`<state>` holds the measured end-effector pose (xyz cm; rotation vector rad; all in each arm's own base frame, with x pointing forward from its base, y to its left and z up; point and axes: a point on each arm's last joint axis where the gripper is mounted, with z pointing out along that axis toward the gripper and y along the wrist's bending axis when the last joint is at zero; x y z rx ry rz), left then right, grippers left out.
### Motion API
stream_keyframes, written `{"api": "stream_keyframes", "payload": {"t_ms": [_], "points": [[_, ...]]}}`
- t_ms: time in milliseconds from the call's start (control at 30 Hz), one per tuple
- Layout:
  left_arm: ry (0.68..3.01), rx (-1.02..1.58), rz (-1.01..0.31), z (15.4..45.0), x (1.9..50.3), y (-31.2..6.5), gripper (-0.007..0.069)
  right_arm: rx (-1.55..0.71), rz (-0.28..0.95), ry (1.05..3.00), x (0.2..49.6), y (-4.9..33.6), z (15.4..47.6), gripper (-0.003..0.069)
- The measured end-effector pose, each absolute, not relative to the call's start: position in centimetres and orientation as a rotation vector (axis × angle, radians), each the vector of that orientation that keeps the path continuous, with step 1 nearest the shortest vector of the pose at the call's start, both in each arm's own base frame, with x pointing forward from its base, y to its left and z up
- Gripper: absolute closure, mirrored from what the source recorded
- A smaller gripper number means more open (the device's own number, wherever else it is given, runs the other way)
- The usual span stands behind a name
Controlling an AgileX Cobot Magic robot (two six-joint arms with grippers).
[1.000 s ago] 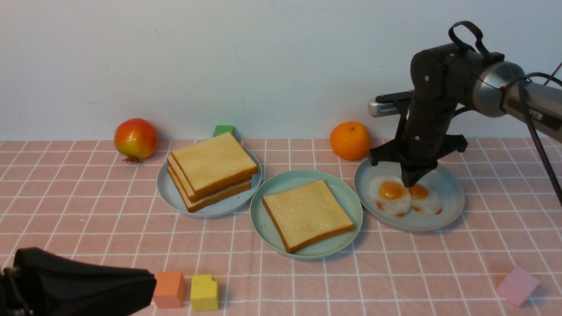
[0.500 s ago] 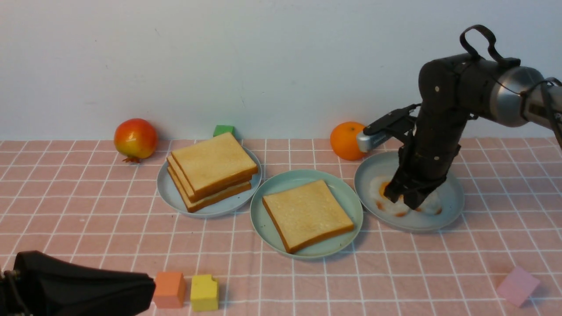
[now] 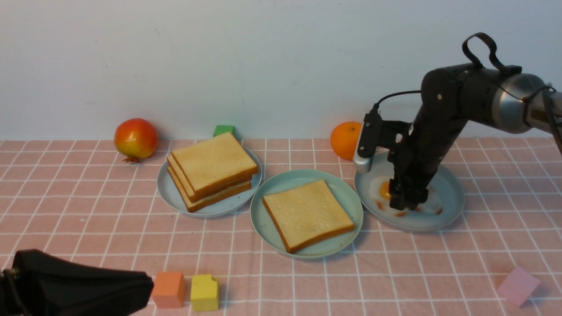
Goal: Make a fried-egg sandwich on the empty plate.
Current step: Use the right arm to grab a fried egg
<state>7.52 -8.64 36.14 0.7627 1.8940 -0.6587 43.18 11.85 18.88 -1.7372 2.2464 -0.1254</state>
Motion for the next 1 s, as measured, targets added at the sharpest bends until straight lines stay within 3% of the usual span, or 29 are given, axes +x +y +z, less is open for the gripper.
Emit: {"api": "stream_keyframes", "payload": {"t_ms": [67, 167, 767, 1000], "points": [[1.904, 0.765, -0.666, 36.1, 7.5, -8.7, 0.0613, -1.757, -0.130, 2.247, 43.3, 11.8, 18.4, 0.0007], [1.922, 0.769, -0.680, 36.0, 7.3, -8.7, 0.0613, -1.776, -0.150, 2.239, 43.5, 11.7, 17.8, -0.0011], [1.952, 0.781, -0.693, 35.7, 7.1, -8.7, 0.0613, -1.845, -0.231, 2.174, 44.5, 11.6, 15.8, 0.0041], [1.956, 0.782, -0.695, 35.7, 7.1, -8.7, 0.0612, -1.839, -0.248, 2.158, 44.7, 11.6, 15.8, 0.0106]]}}
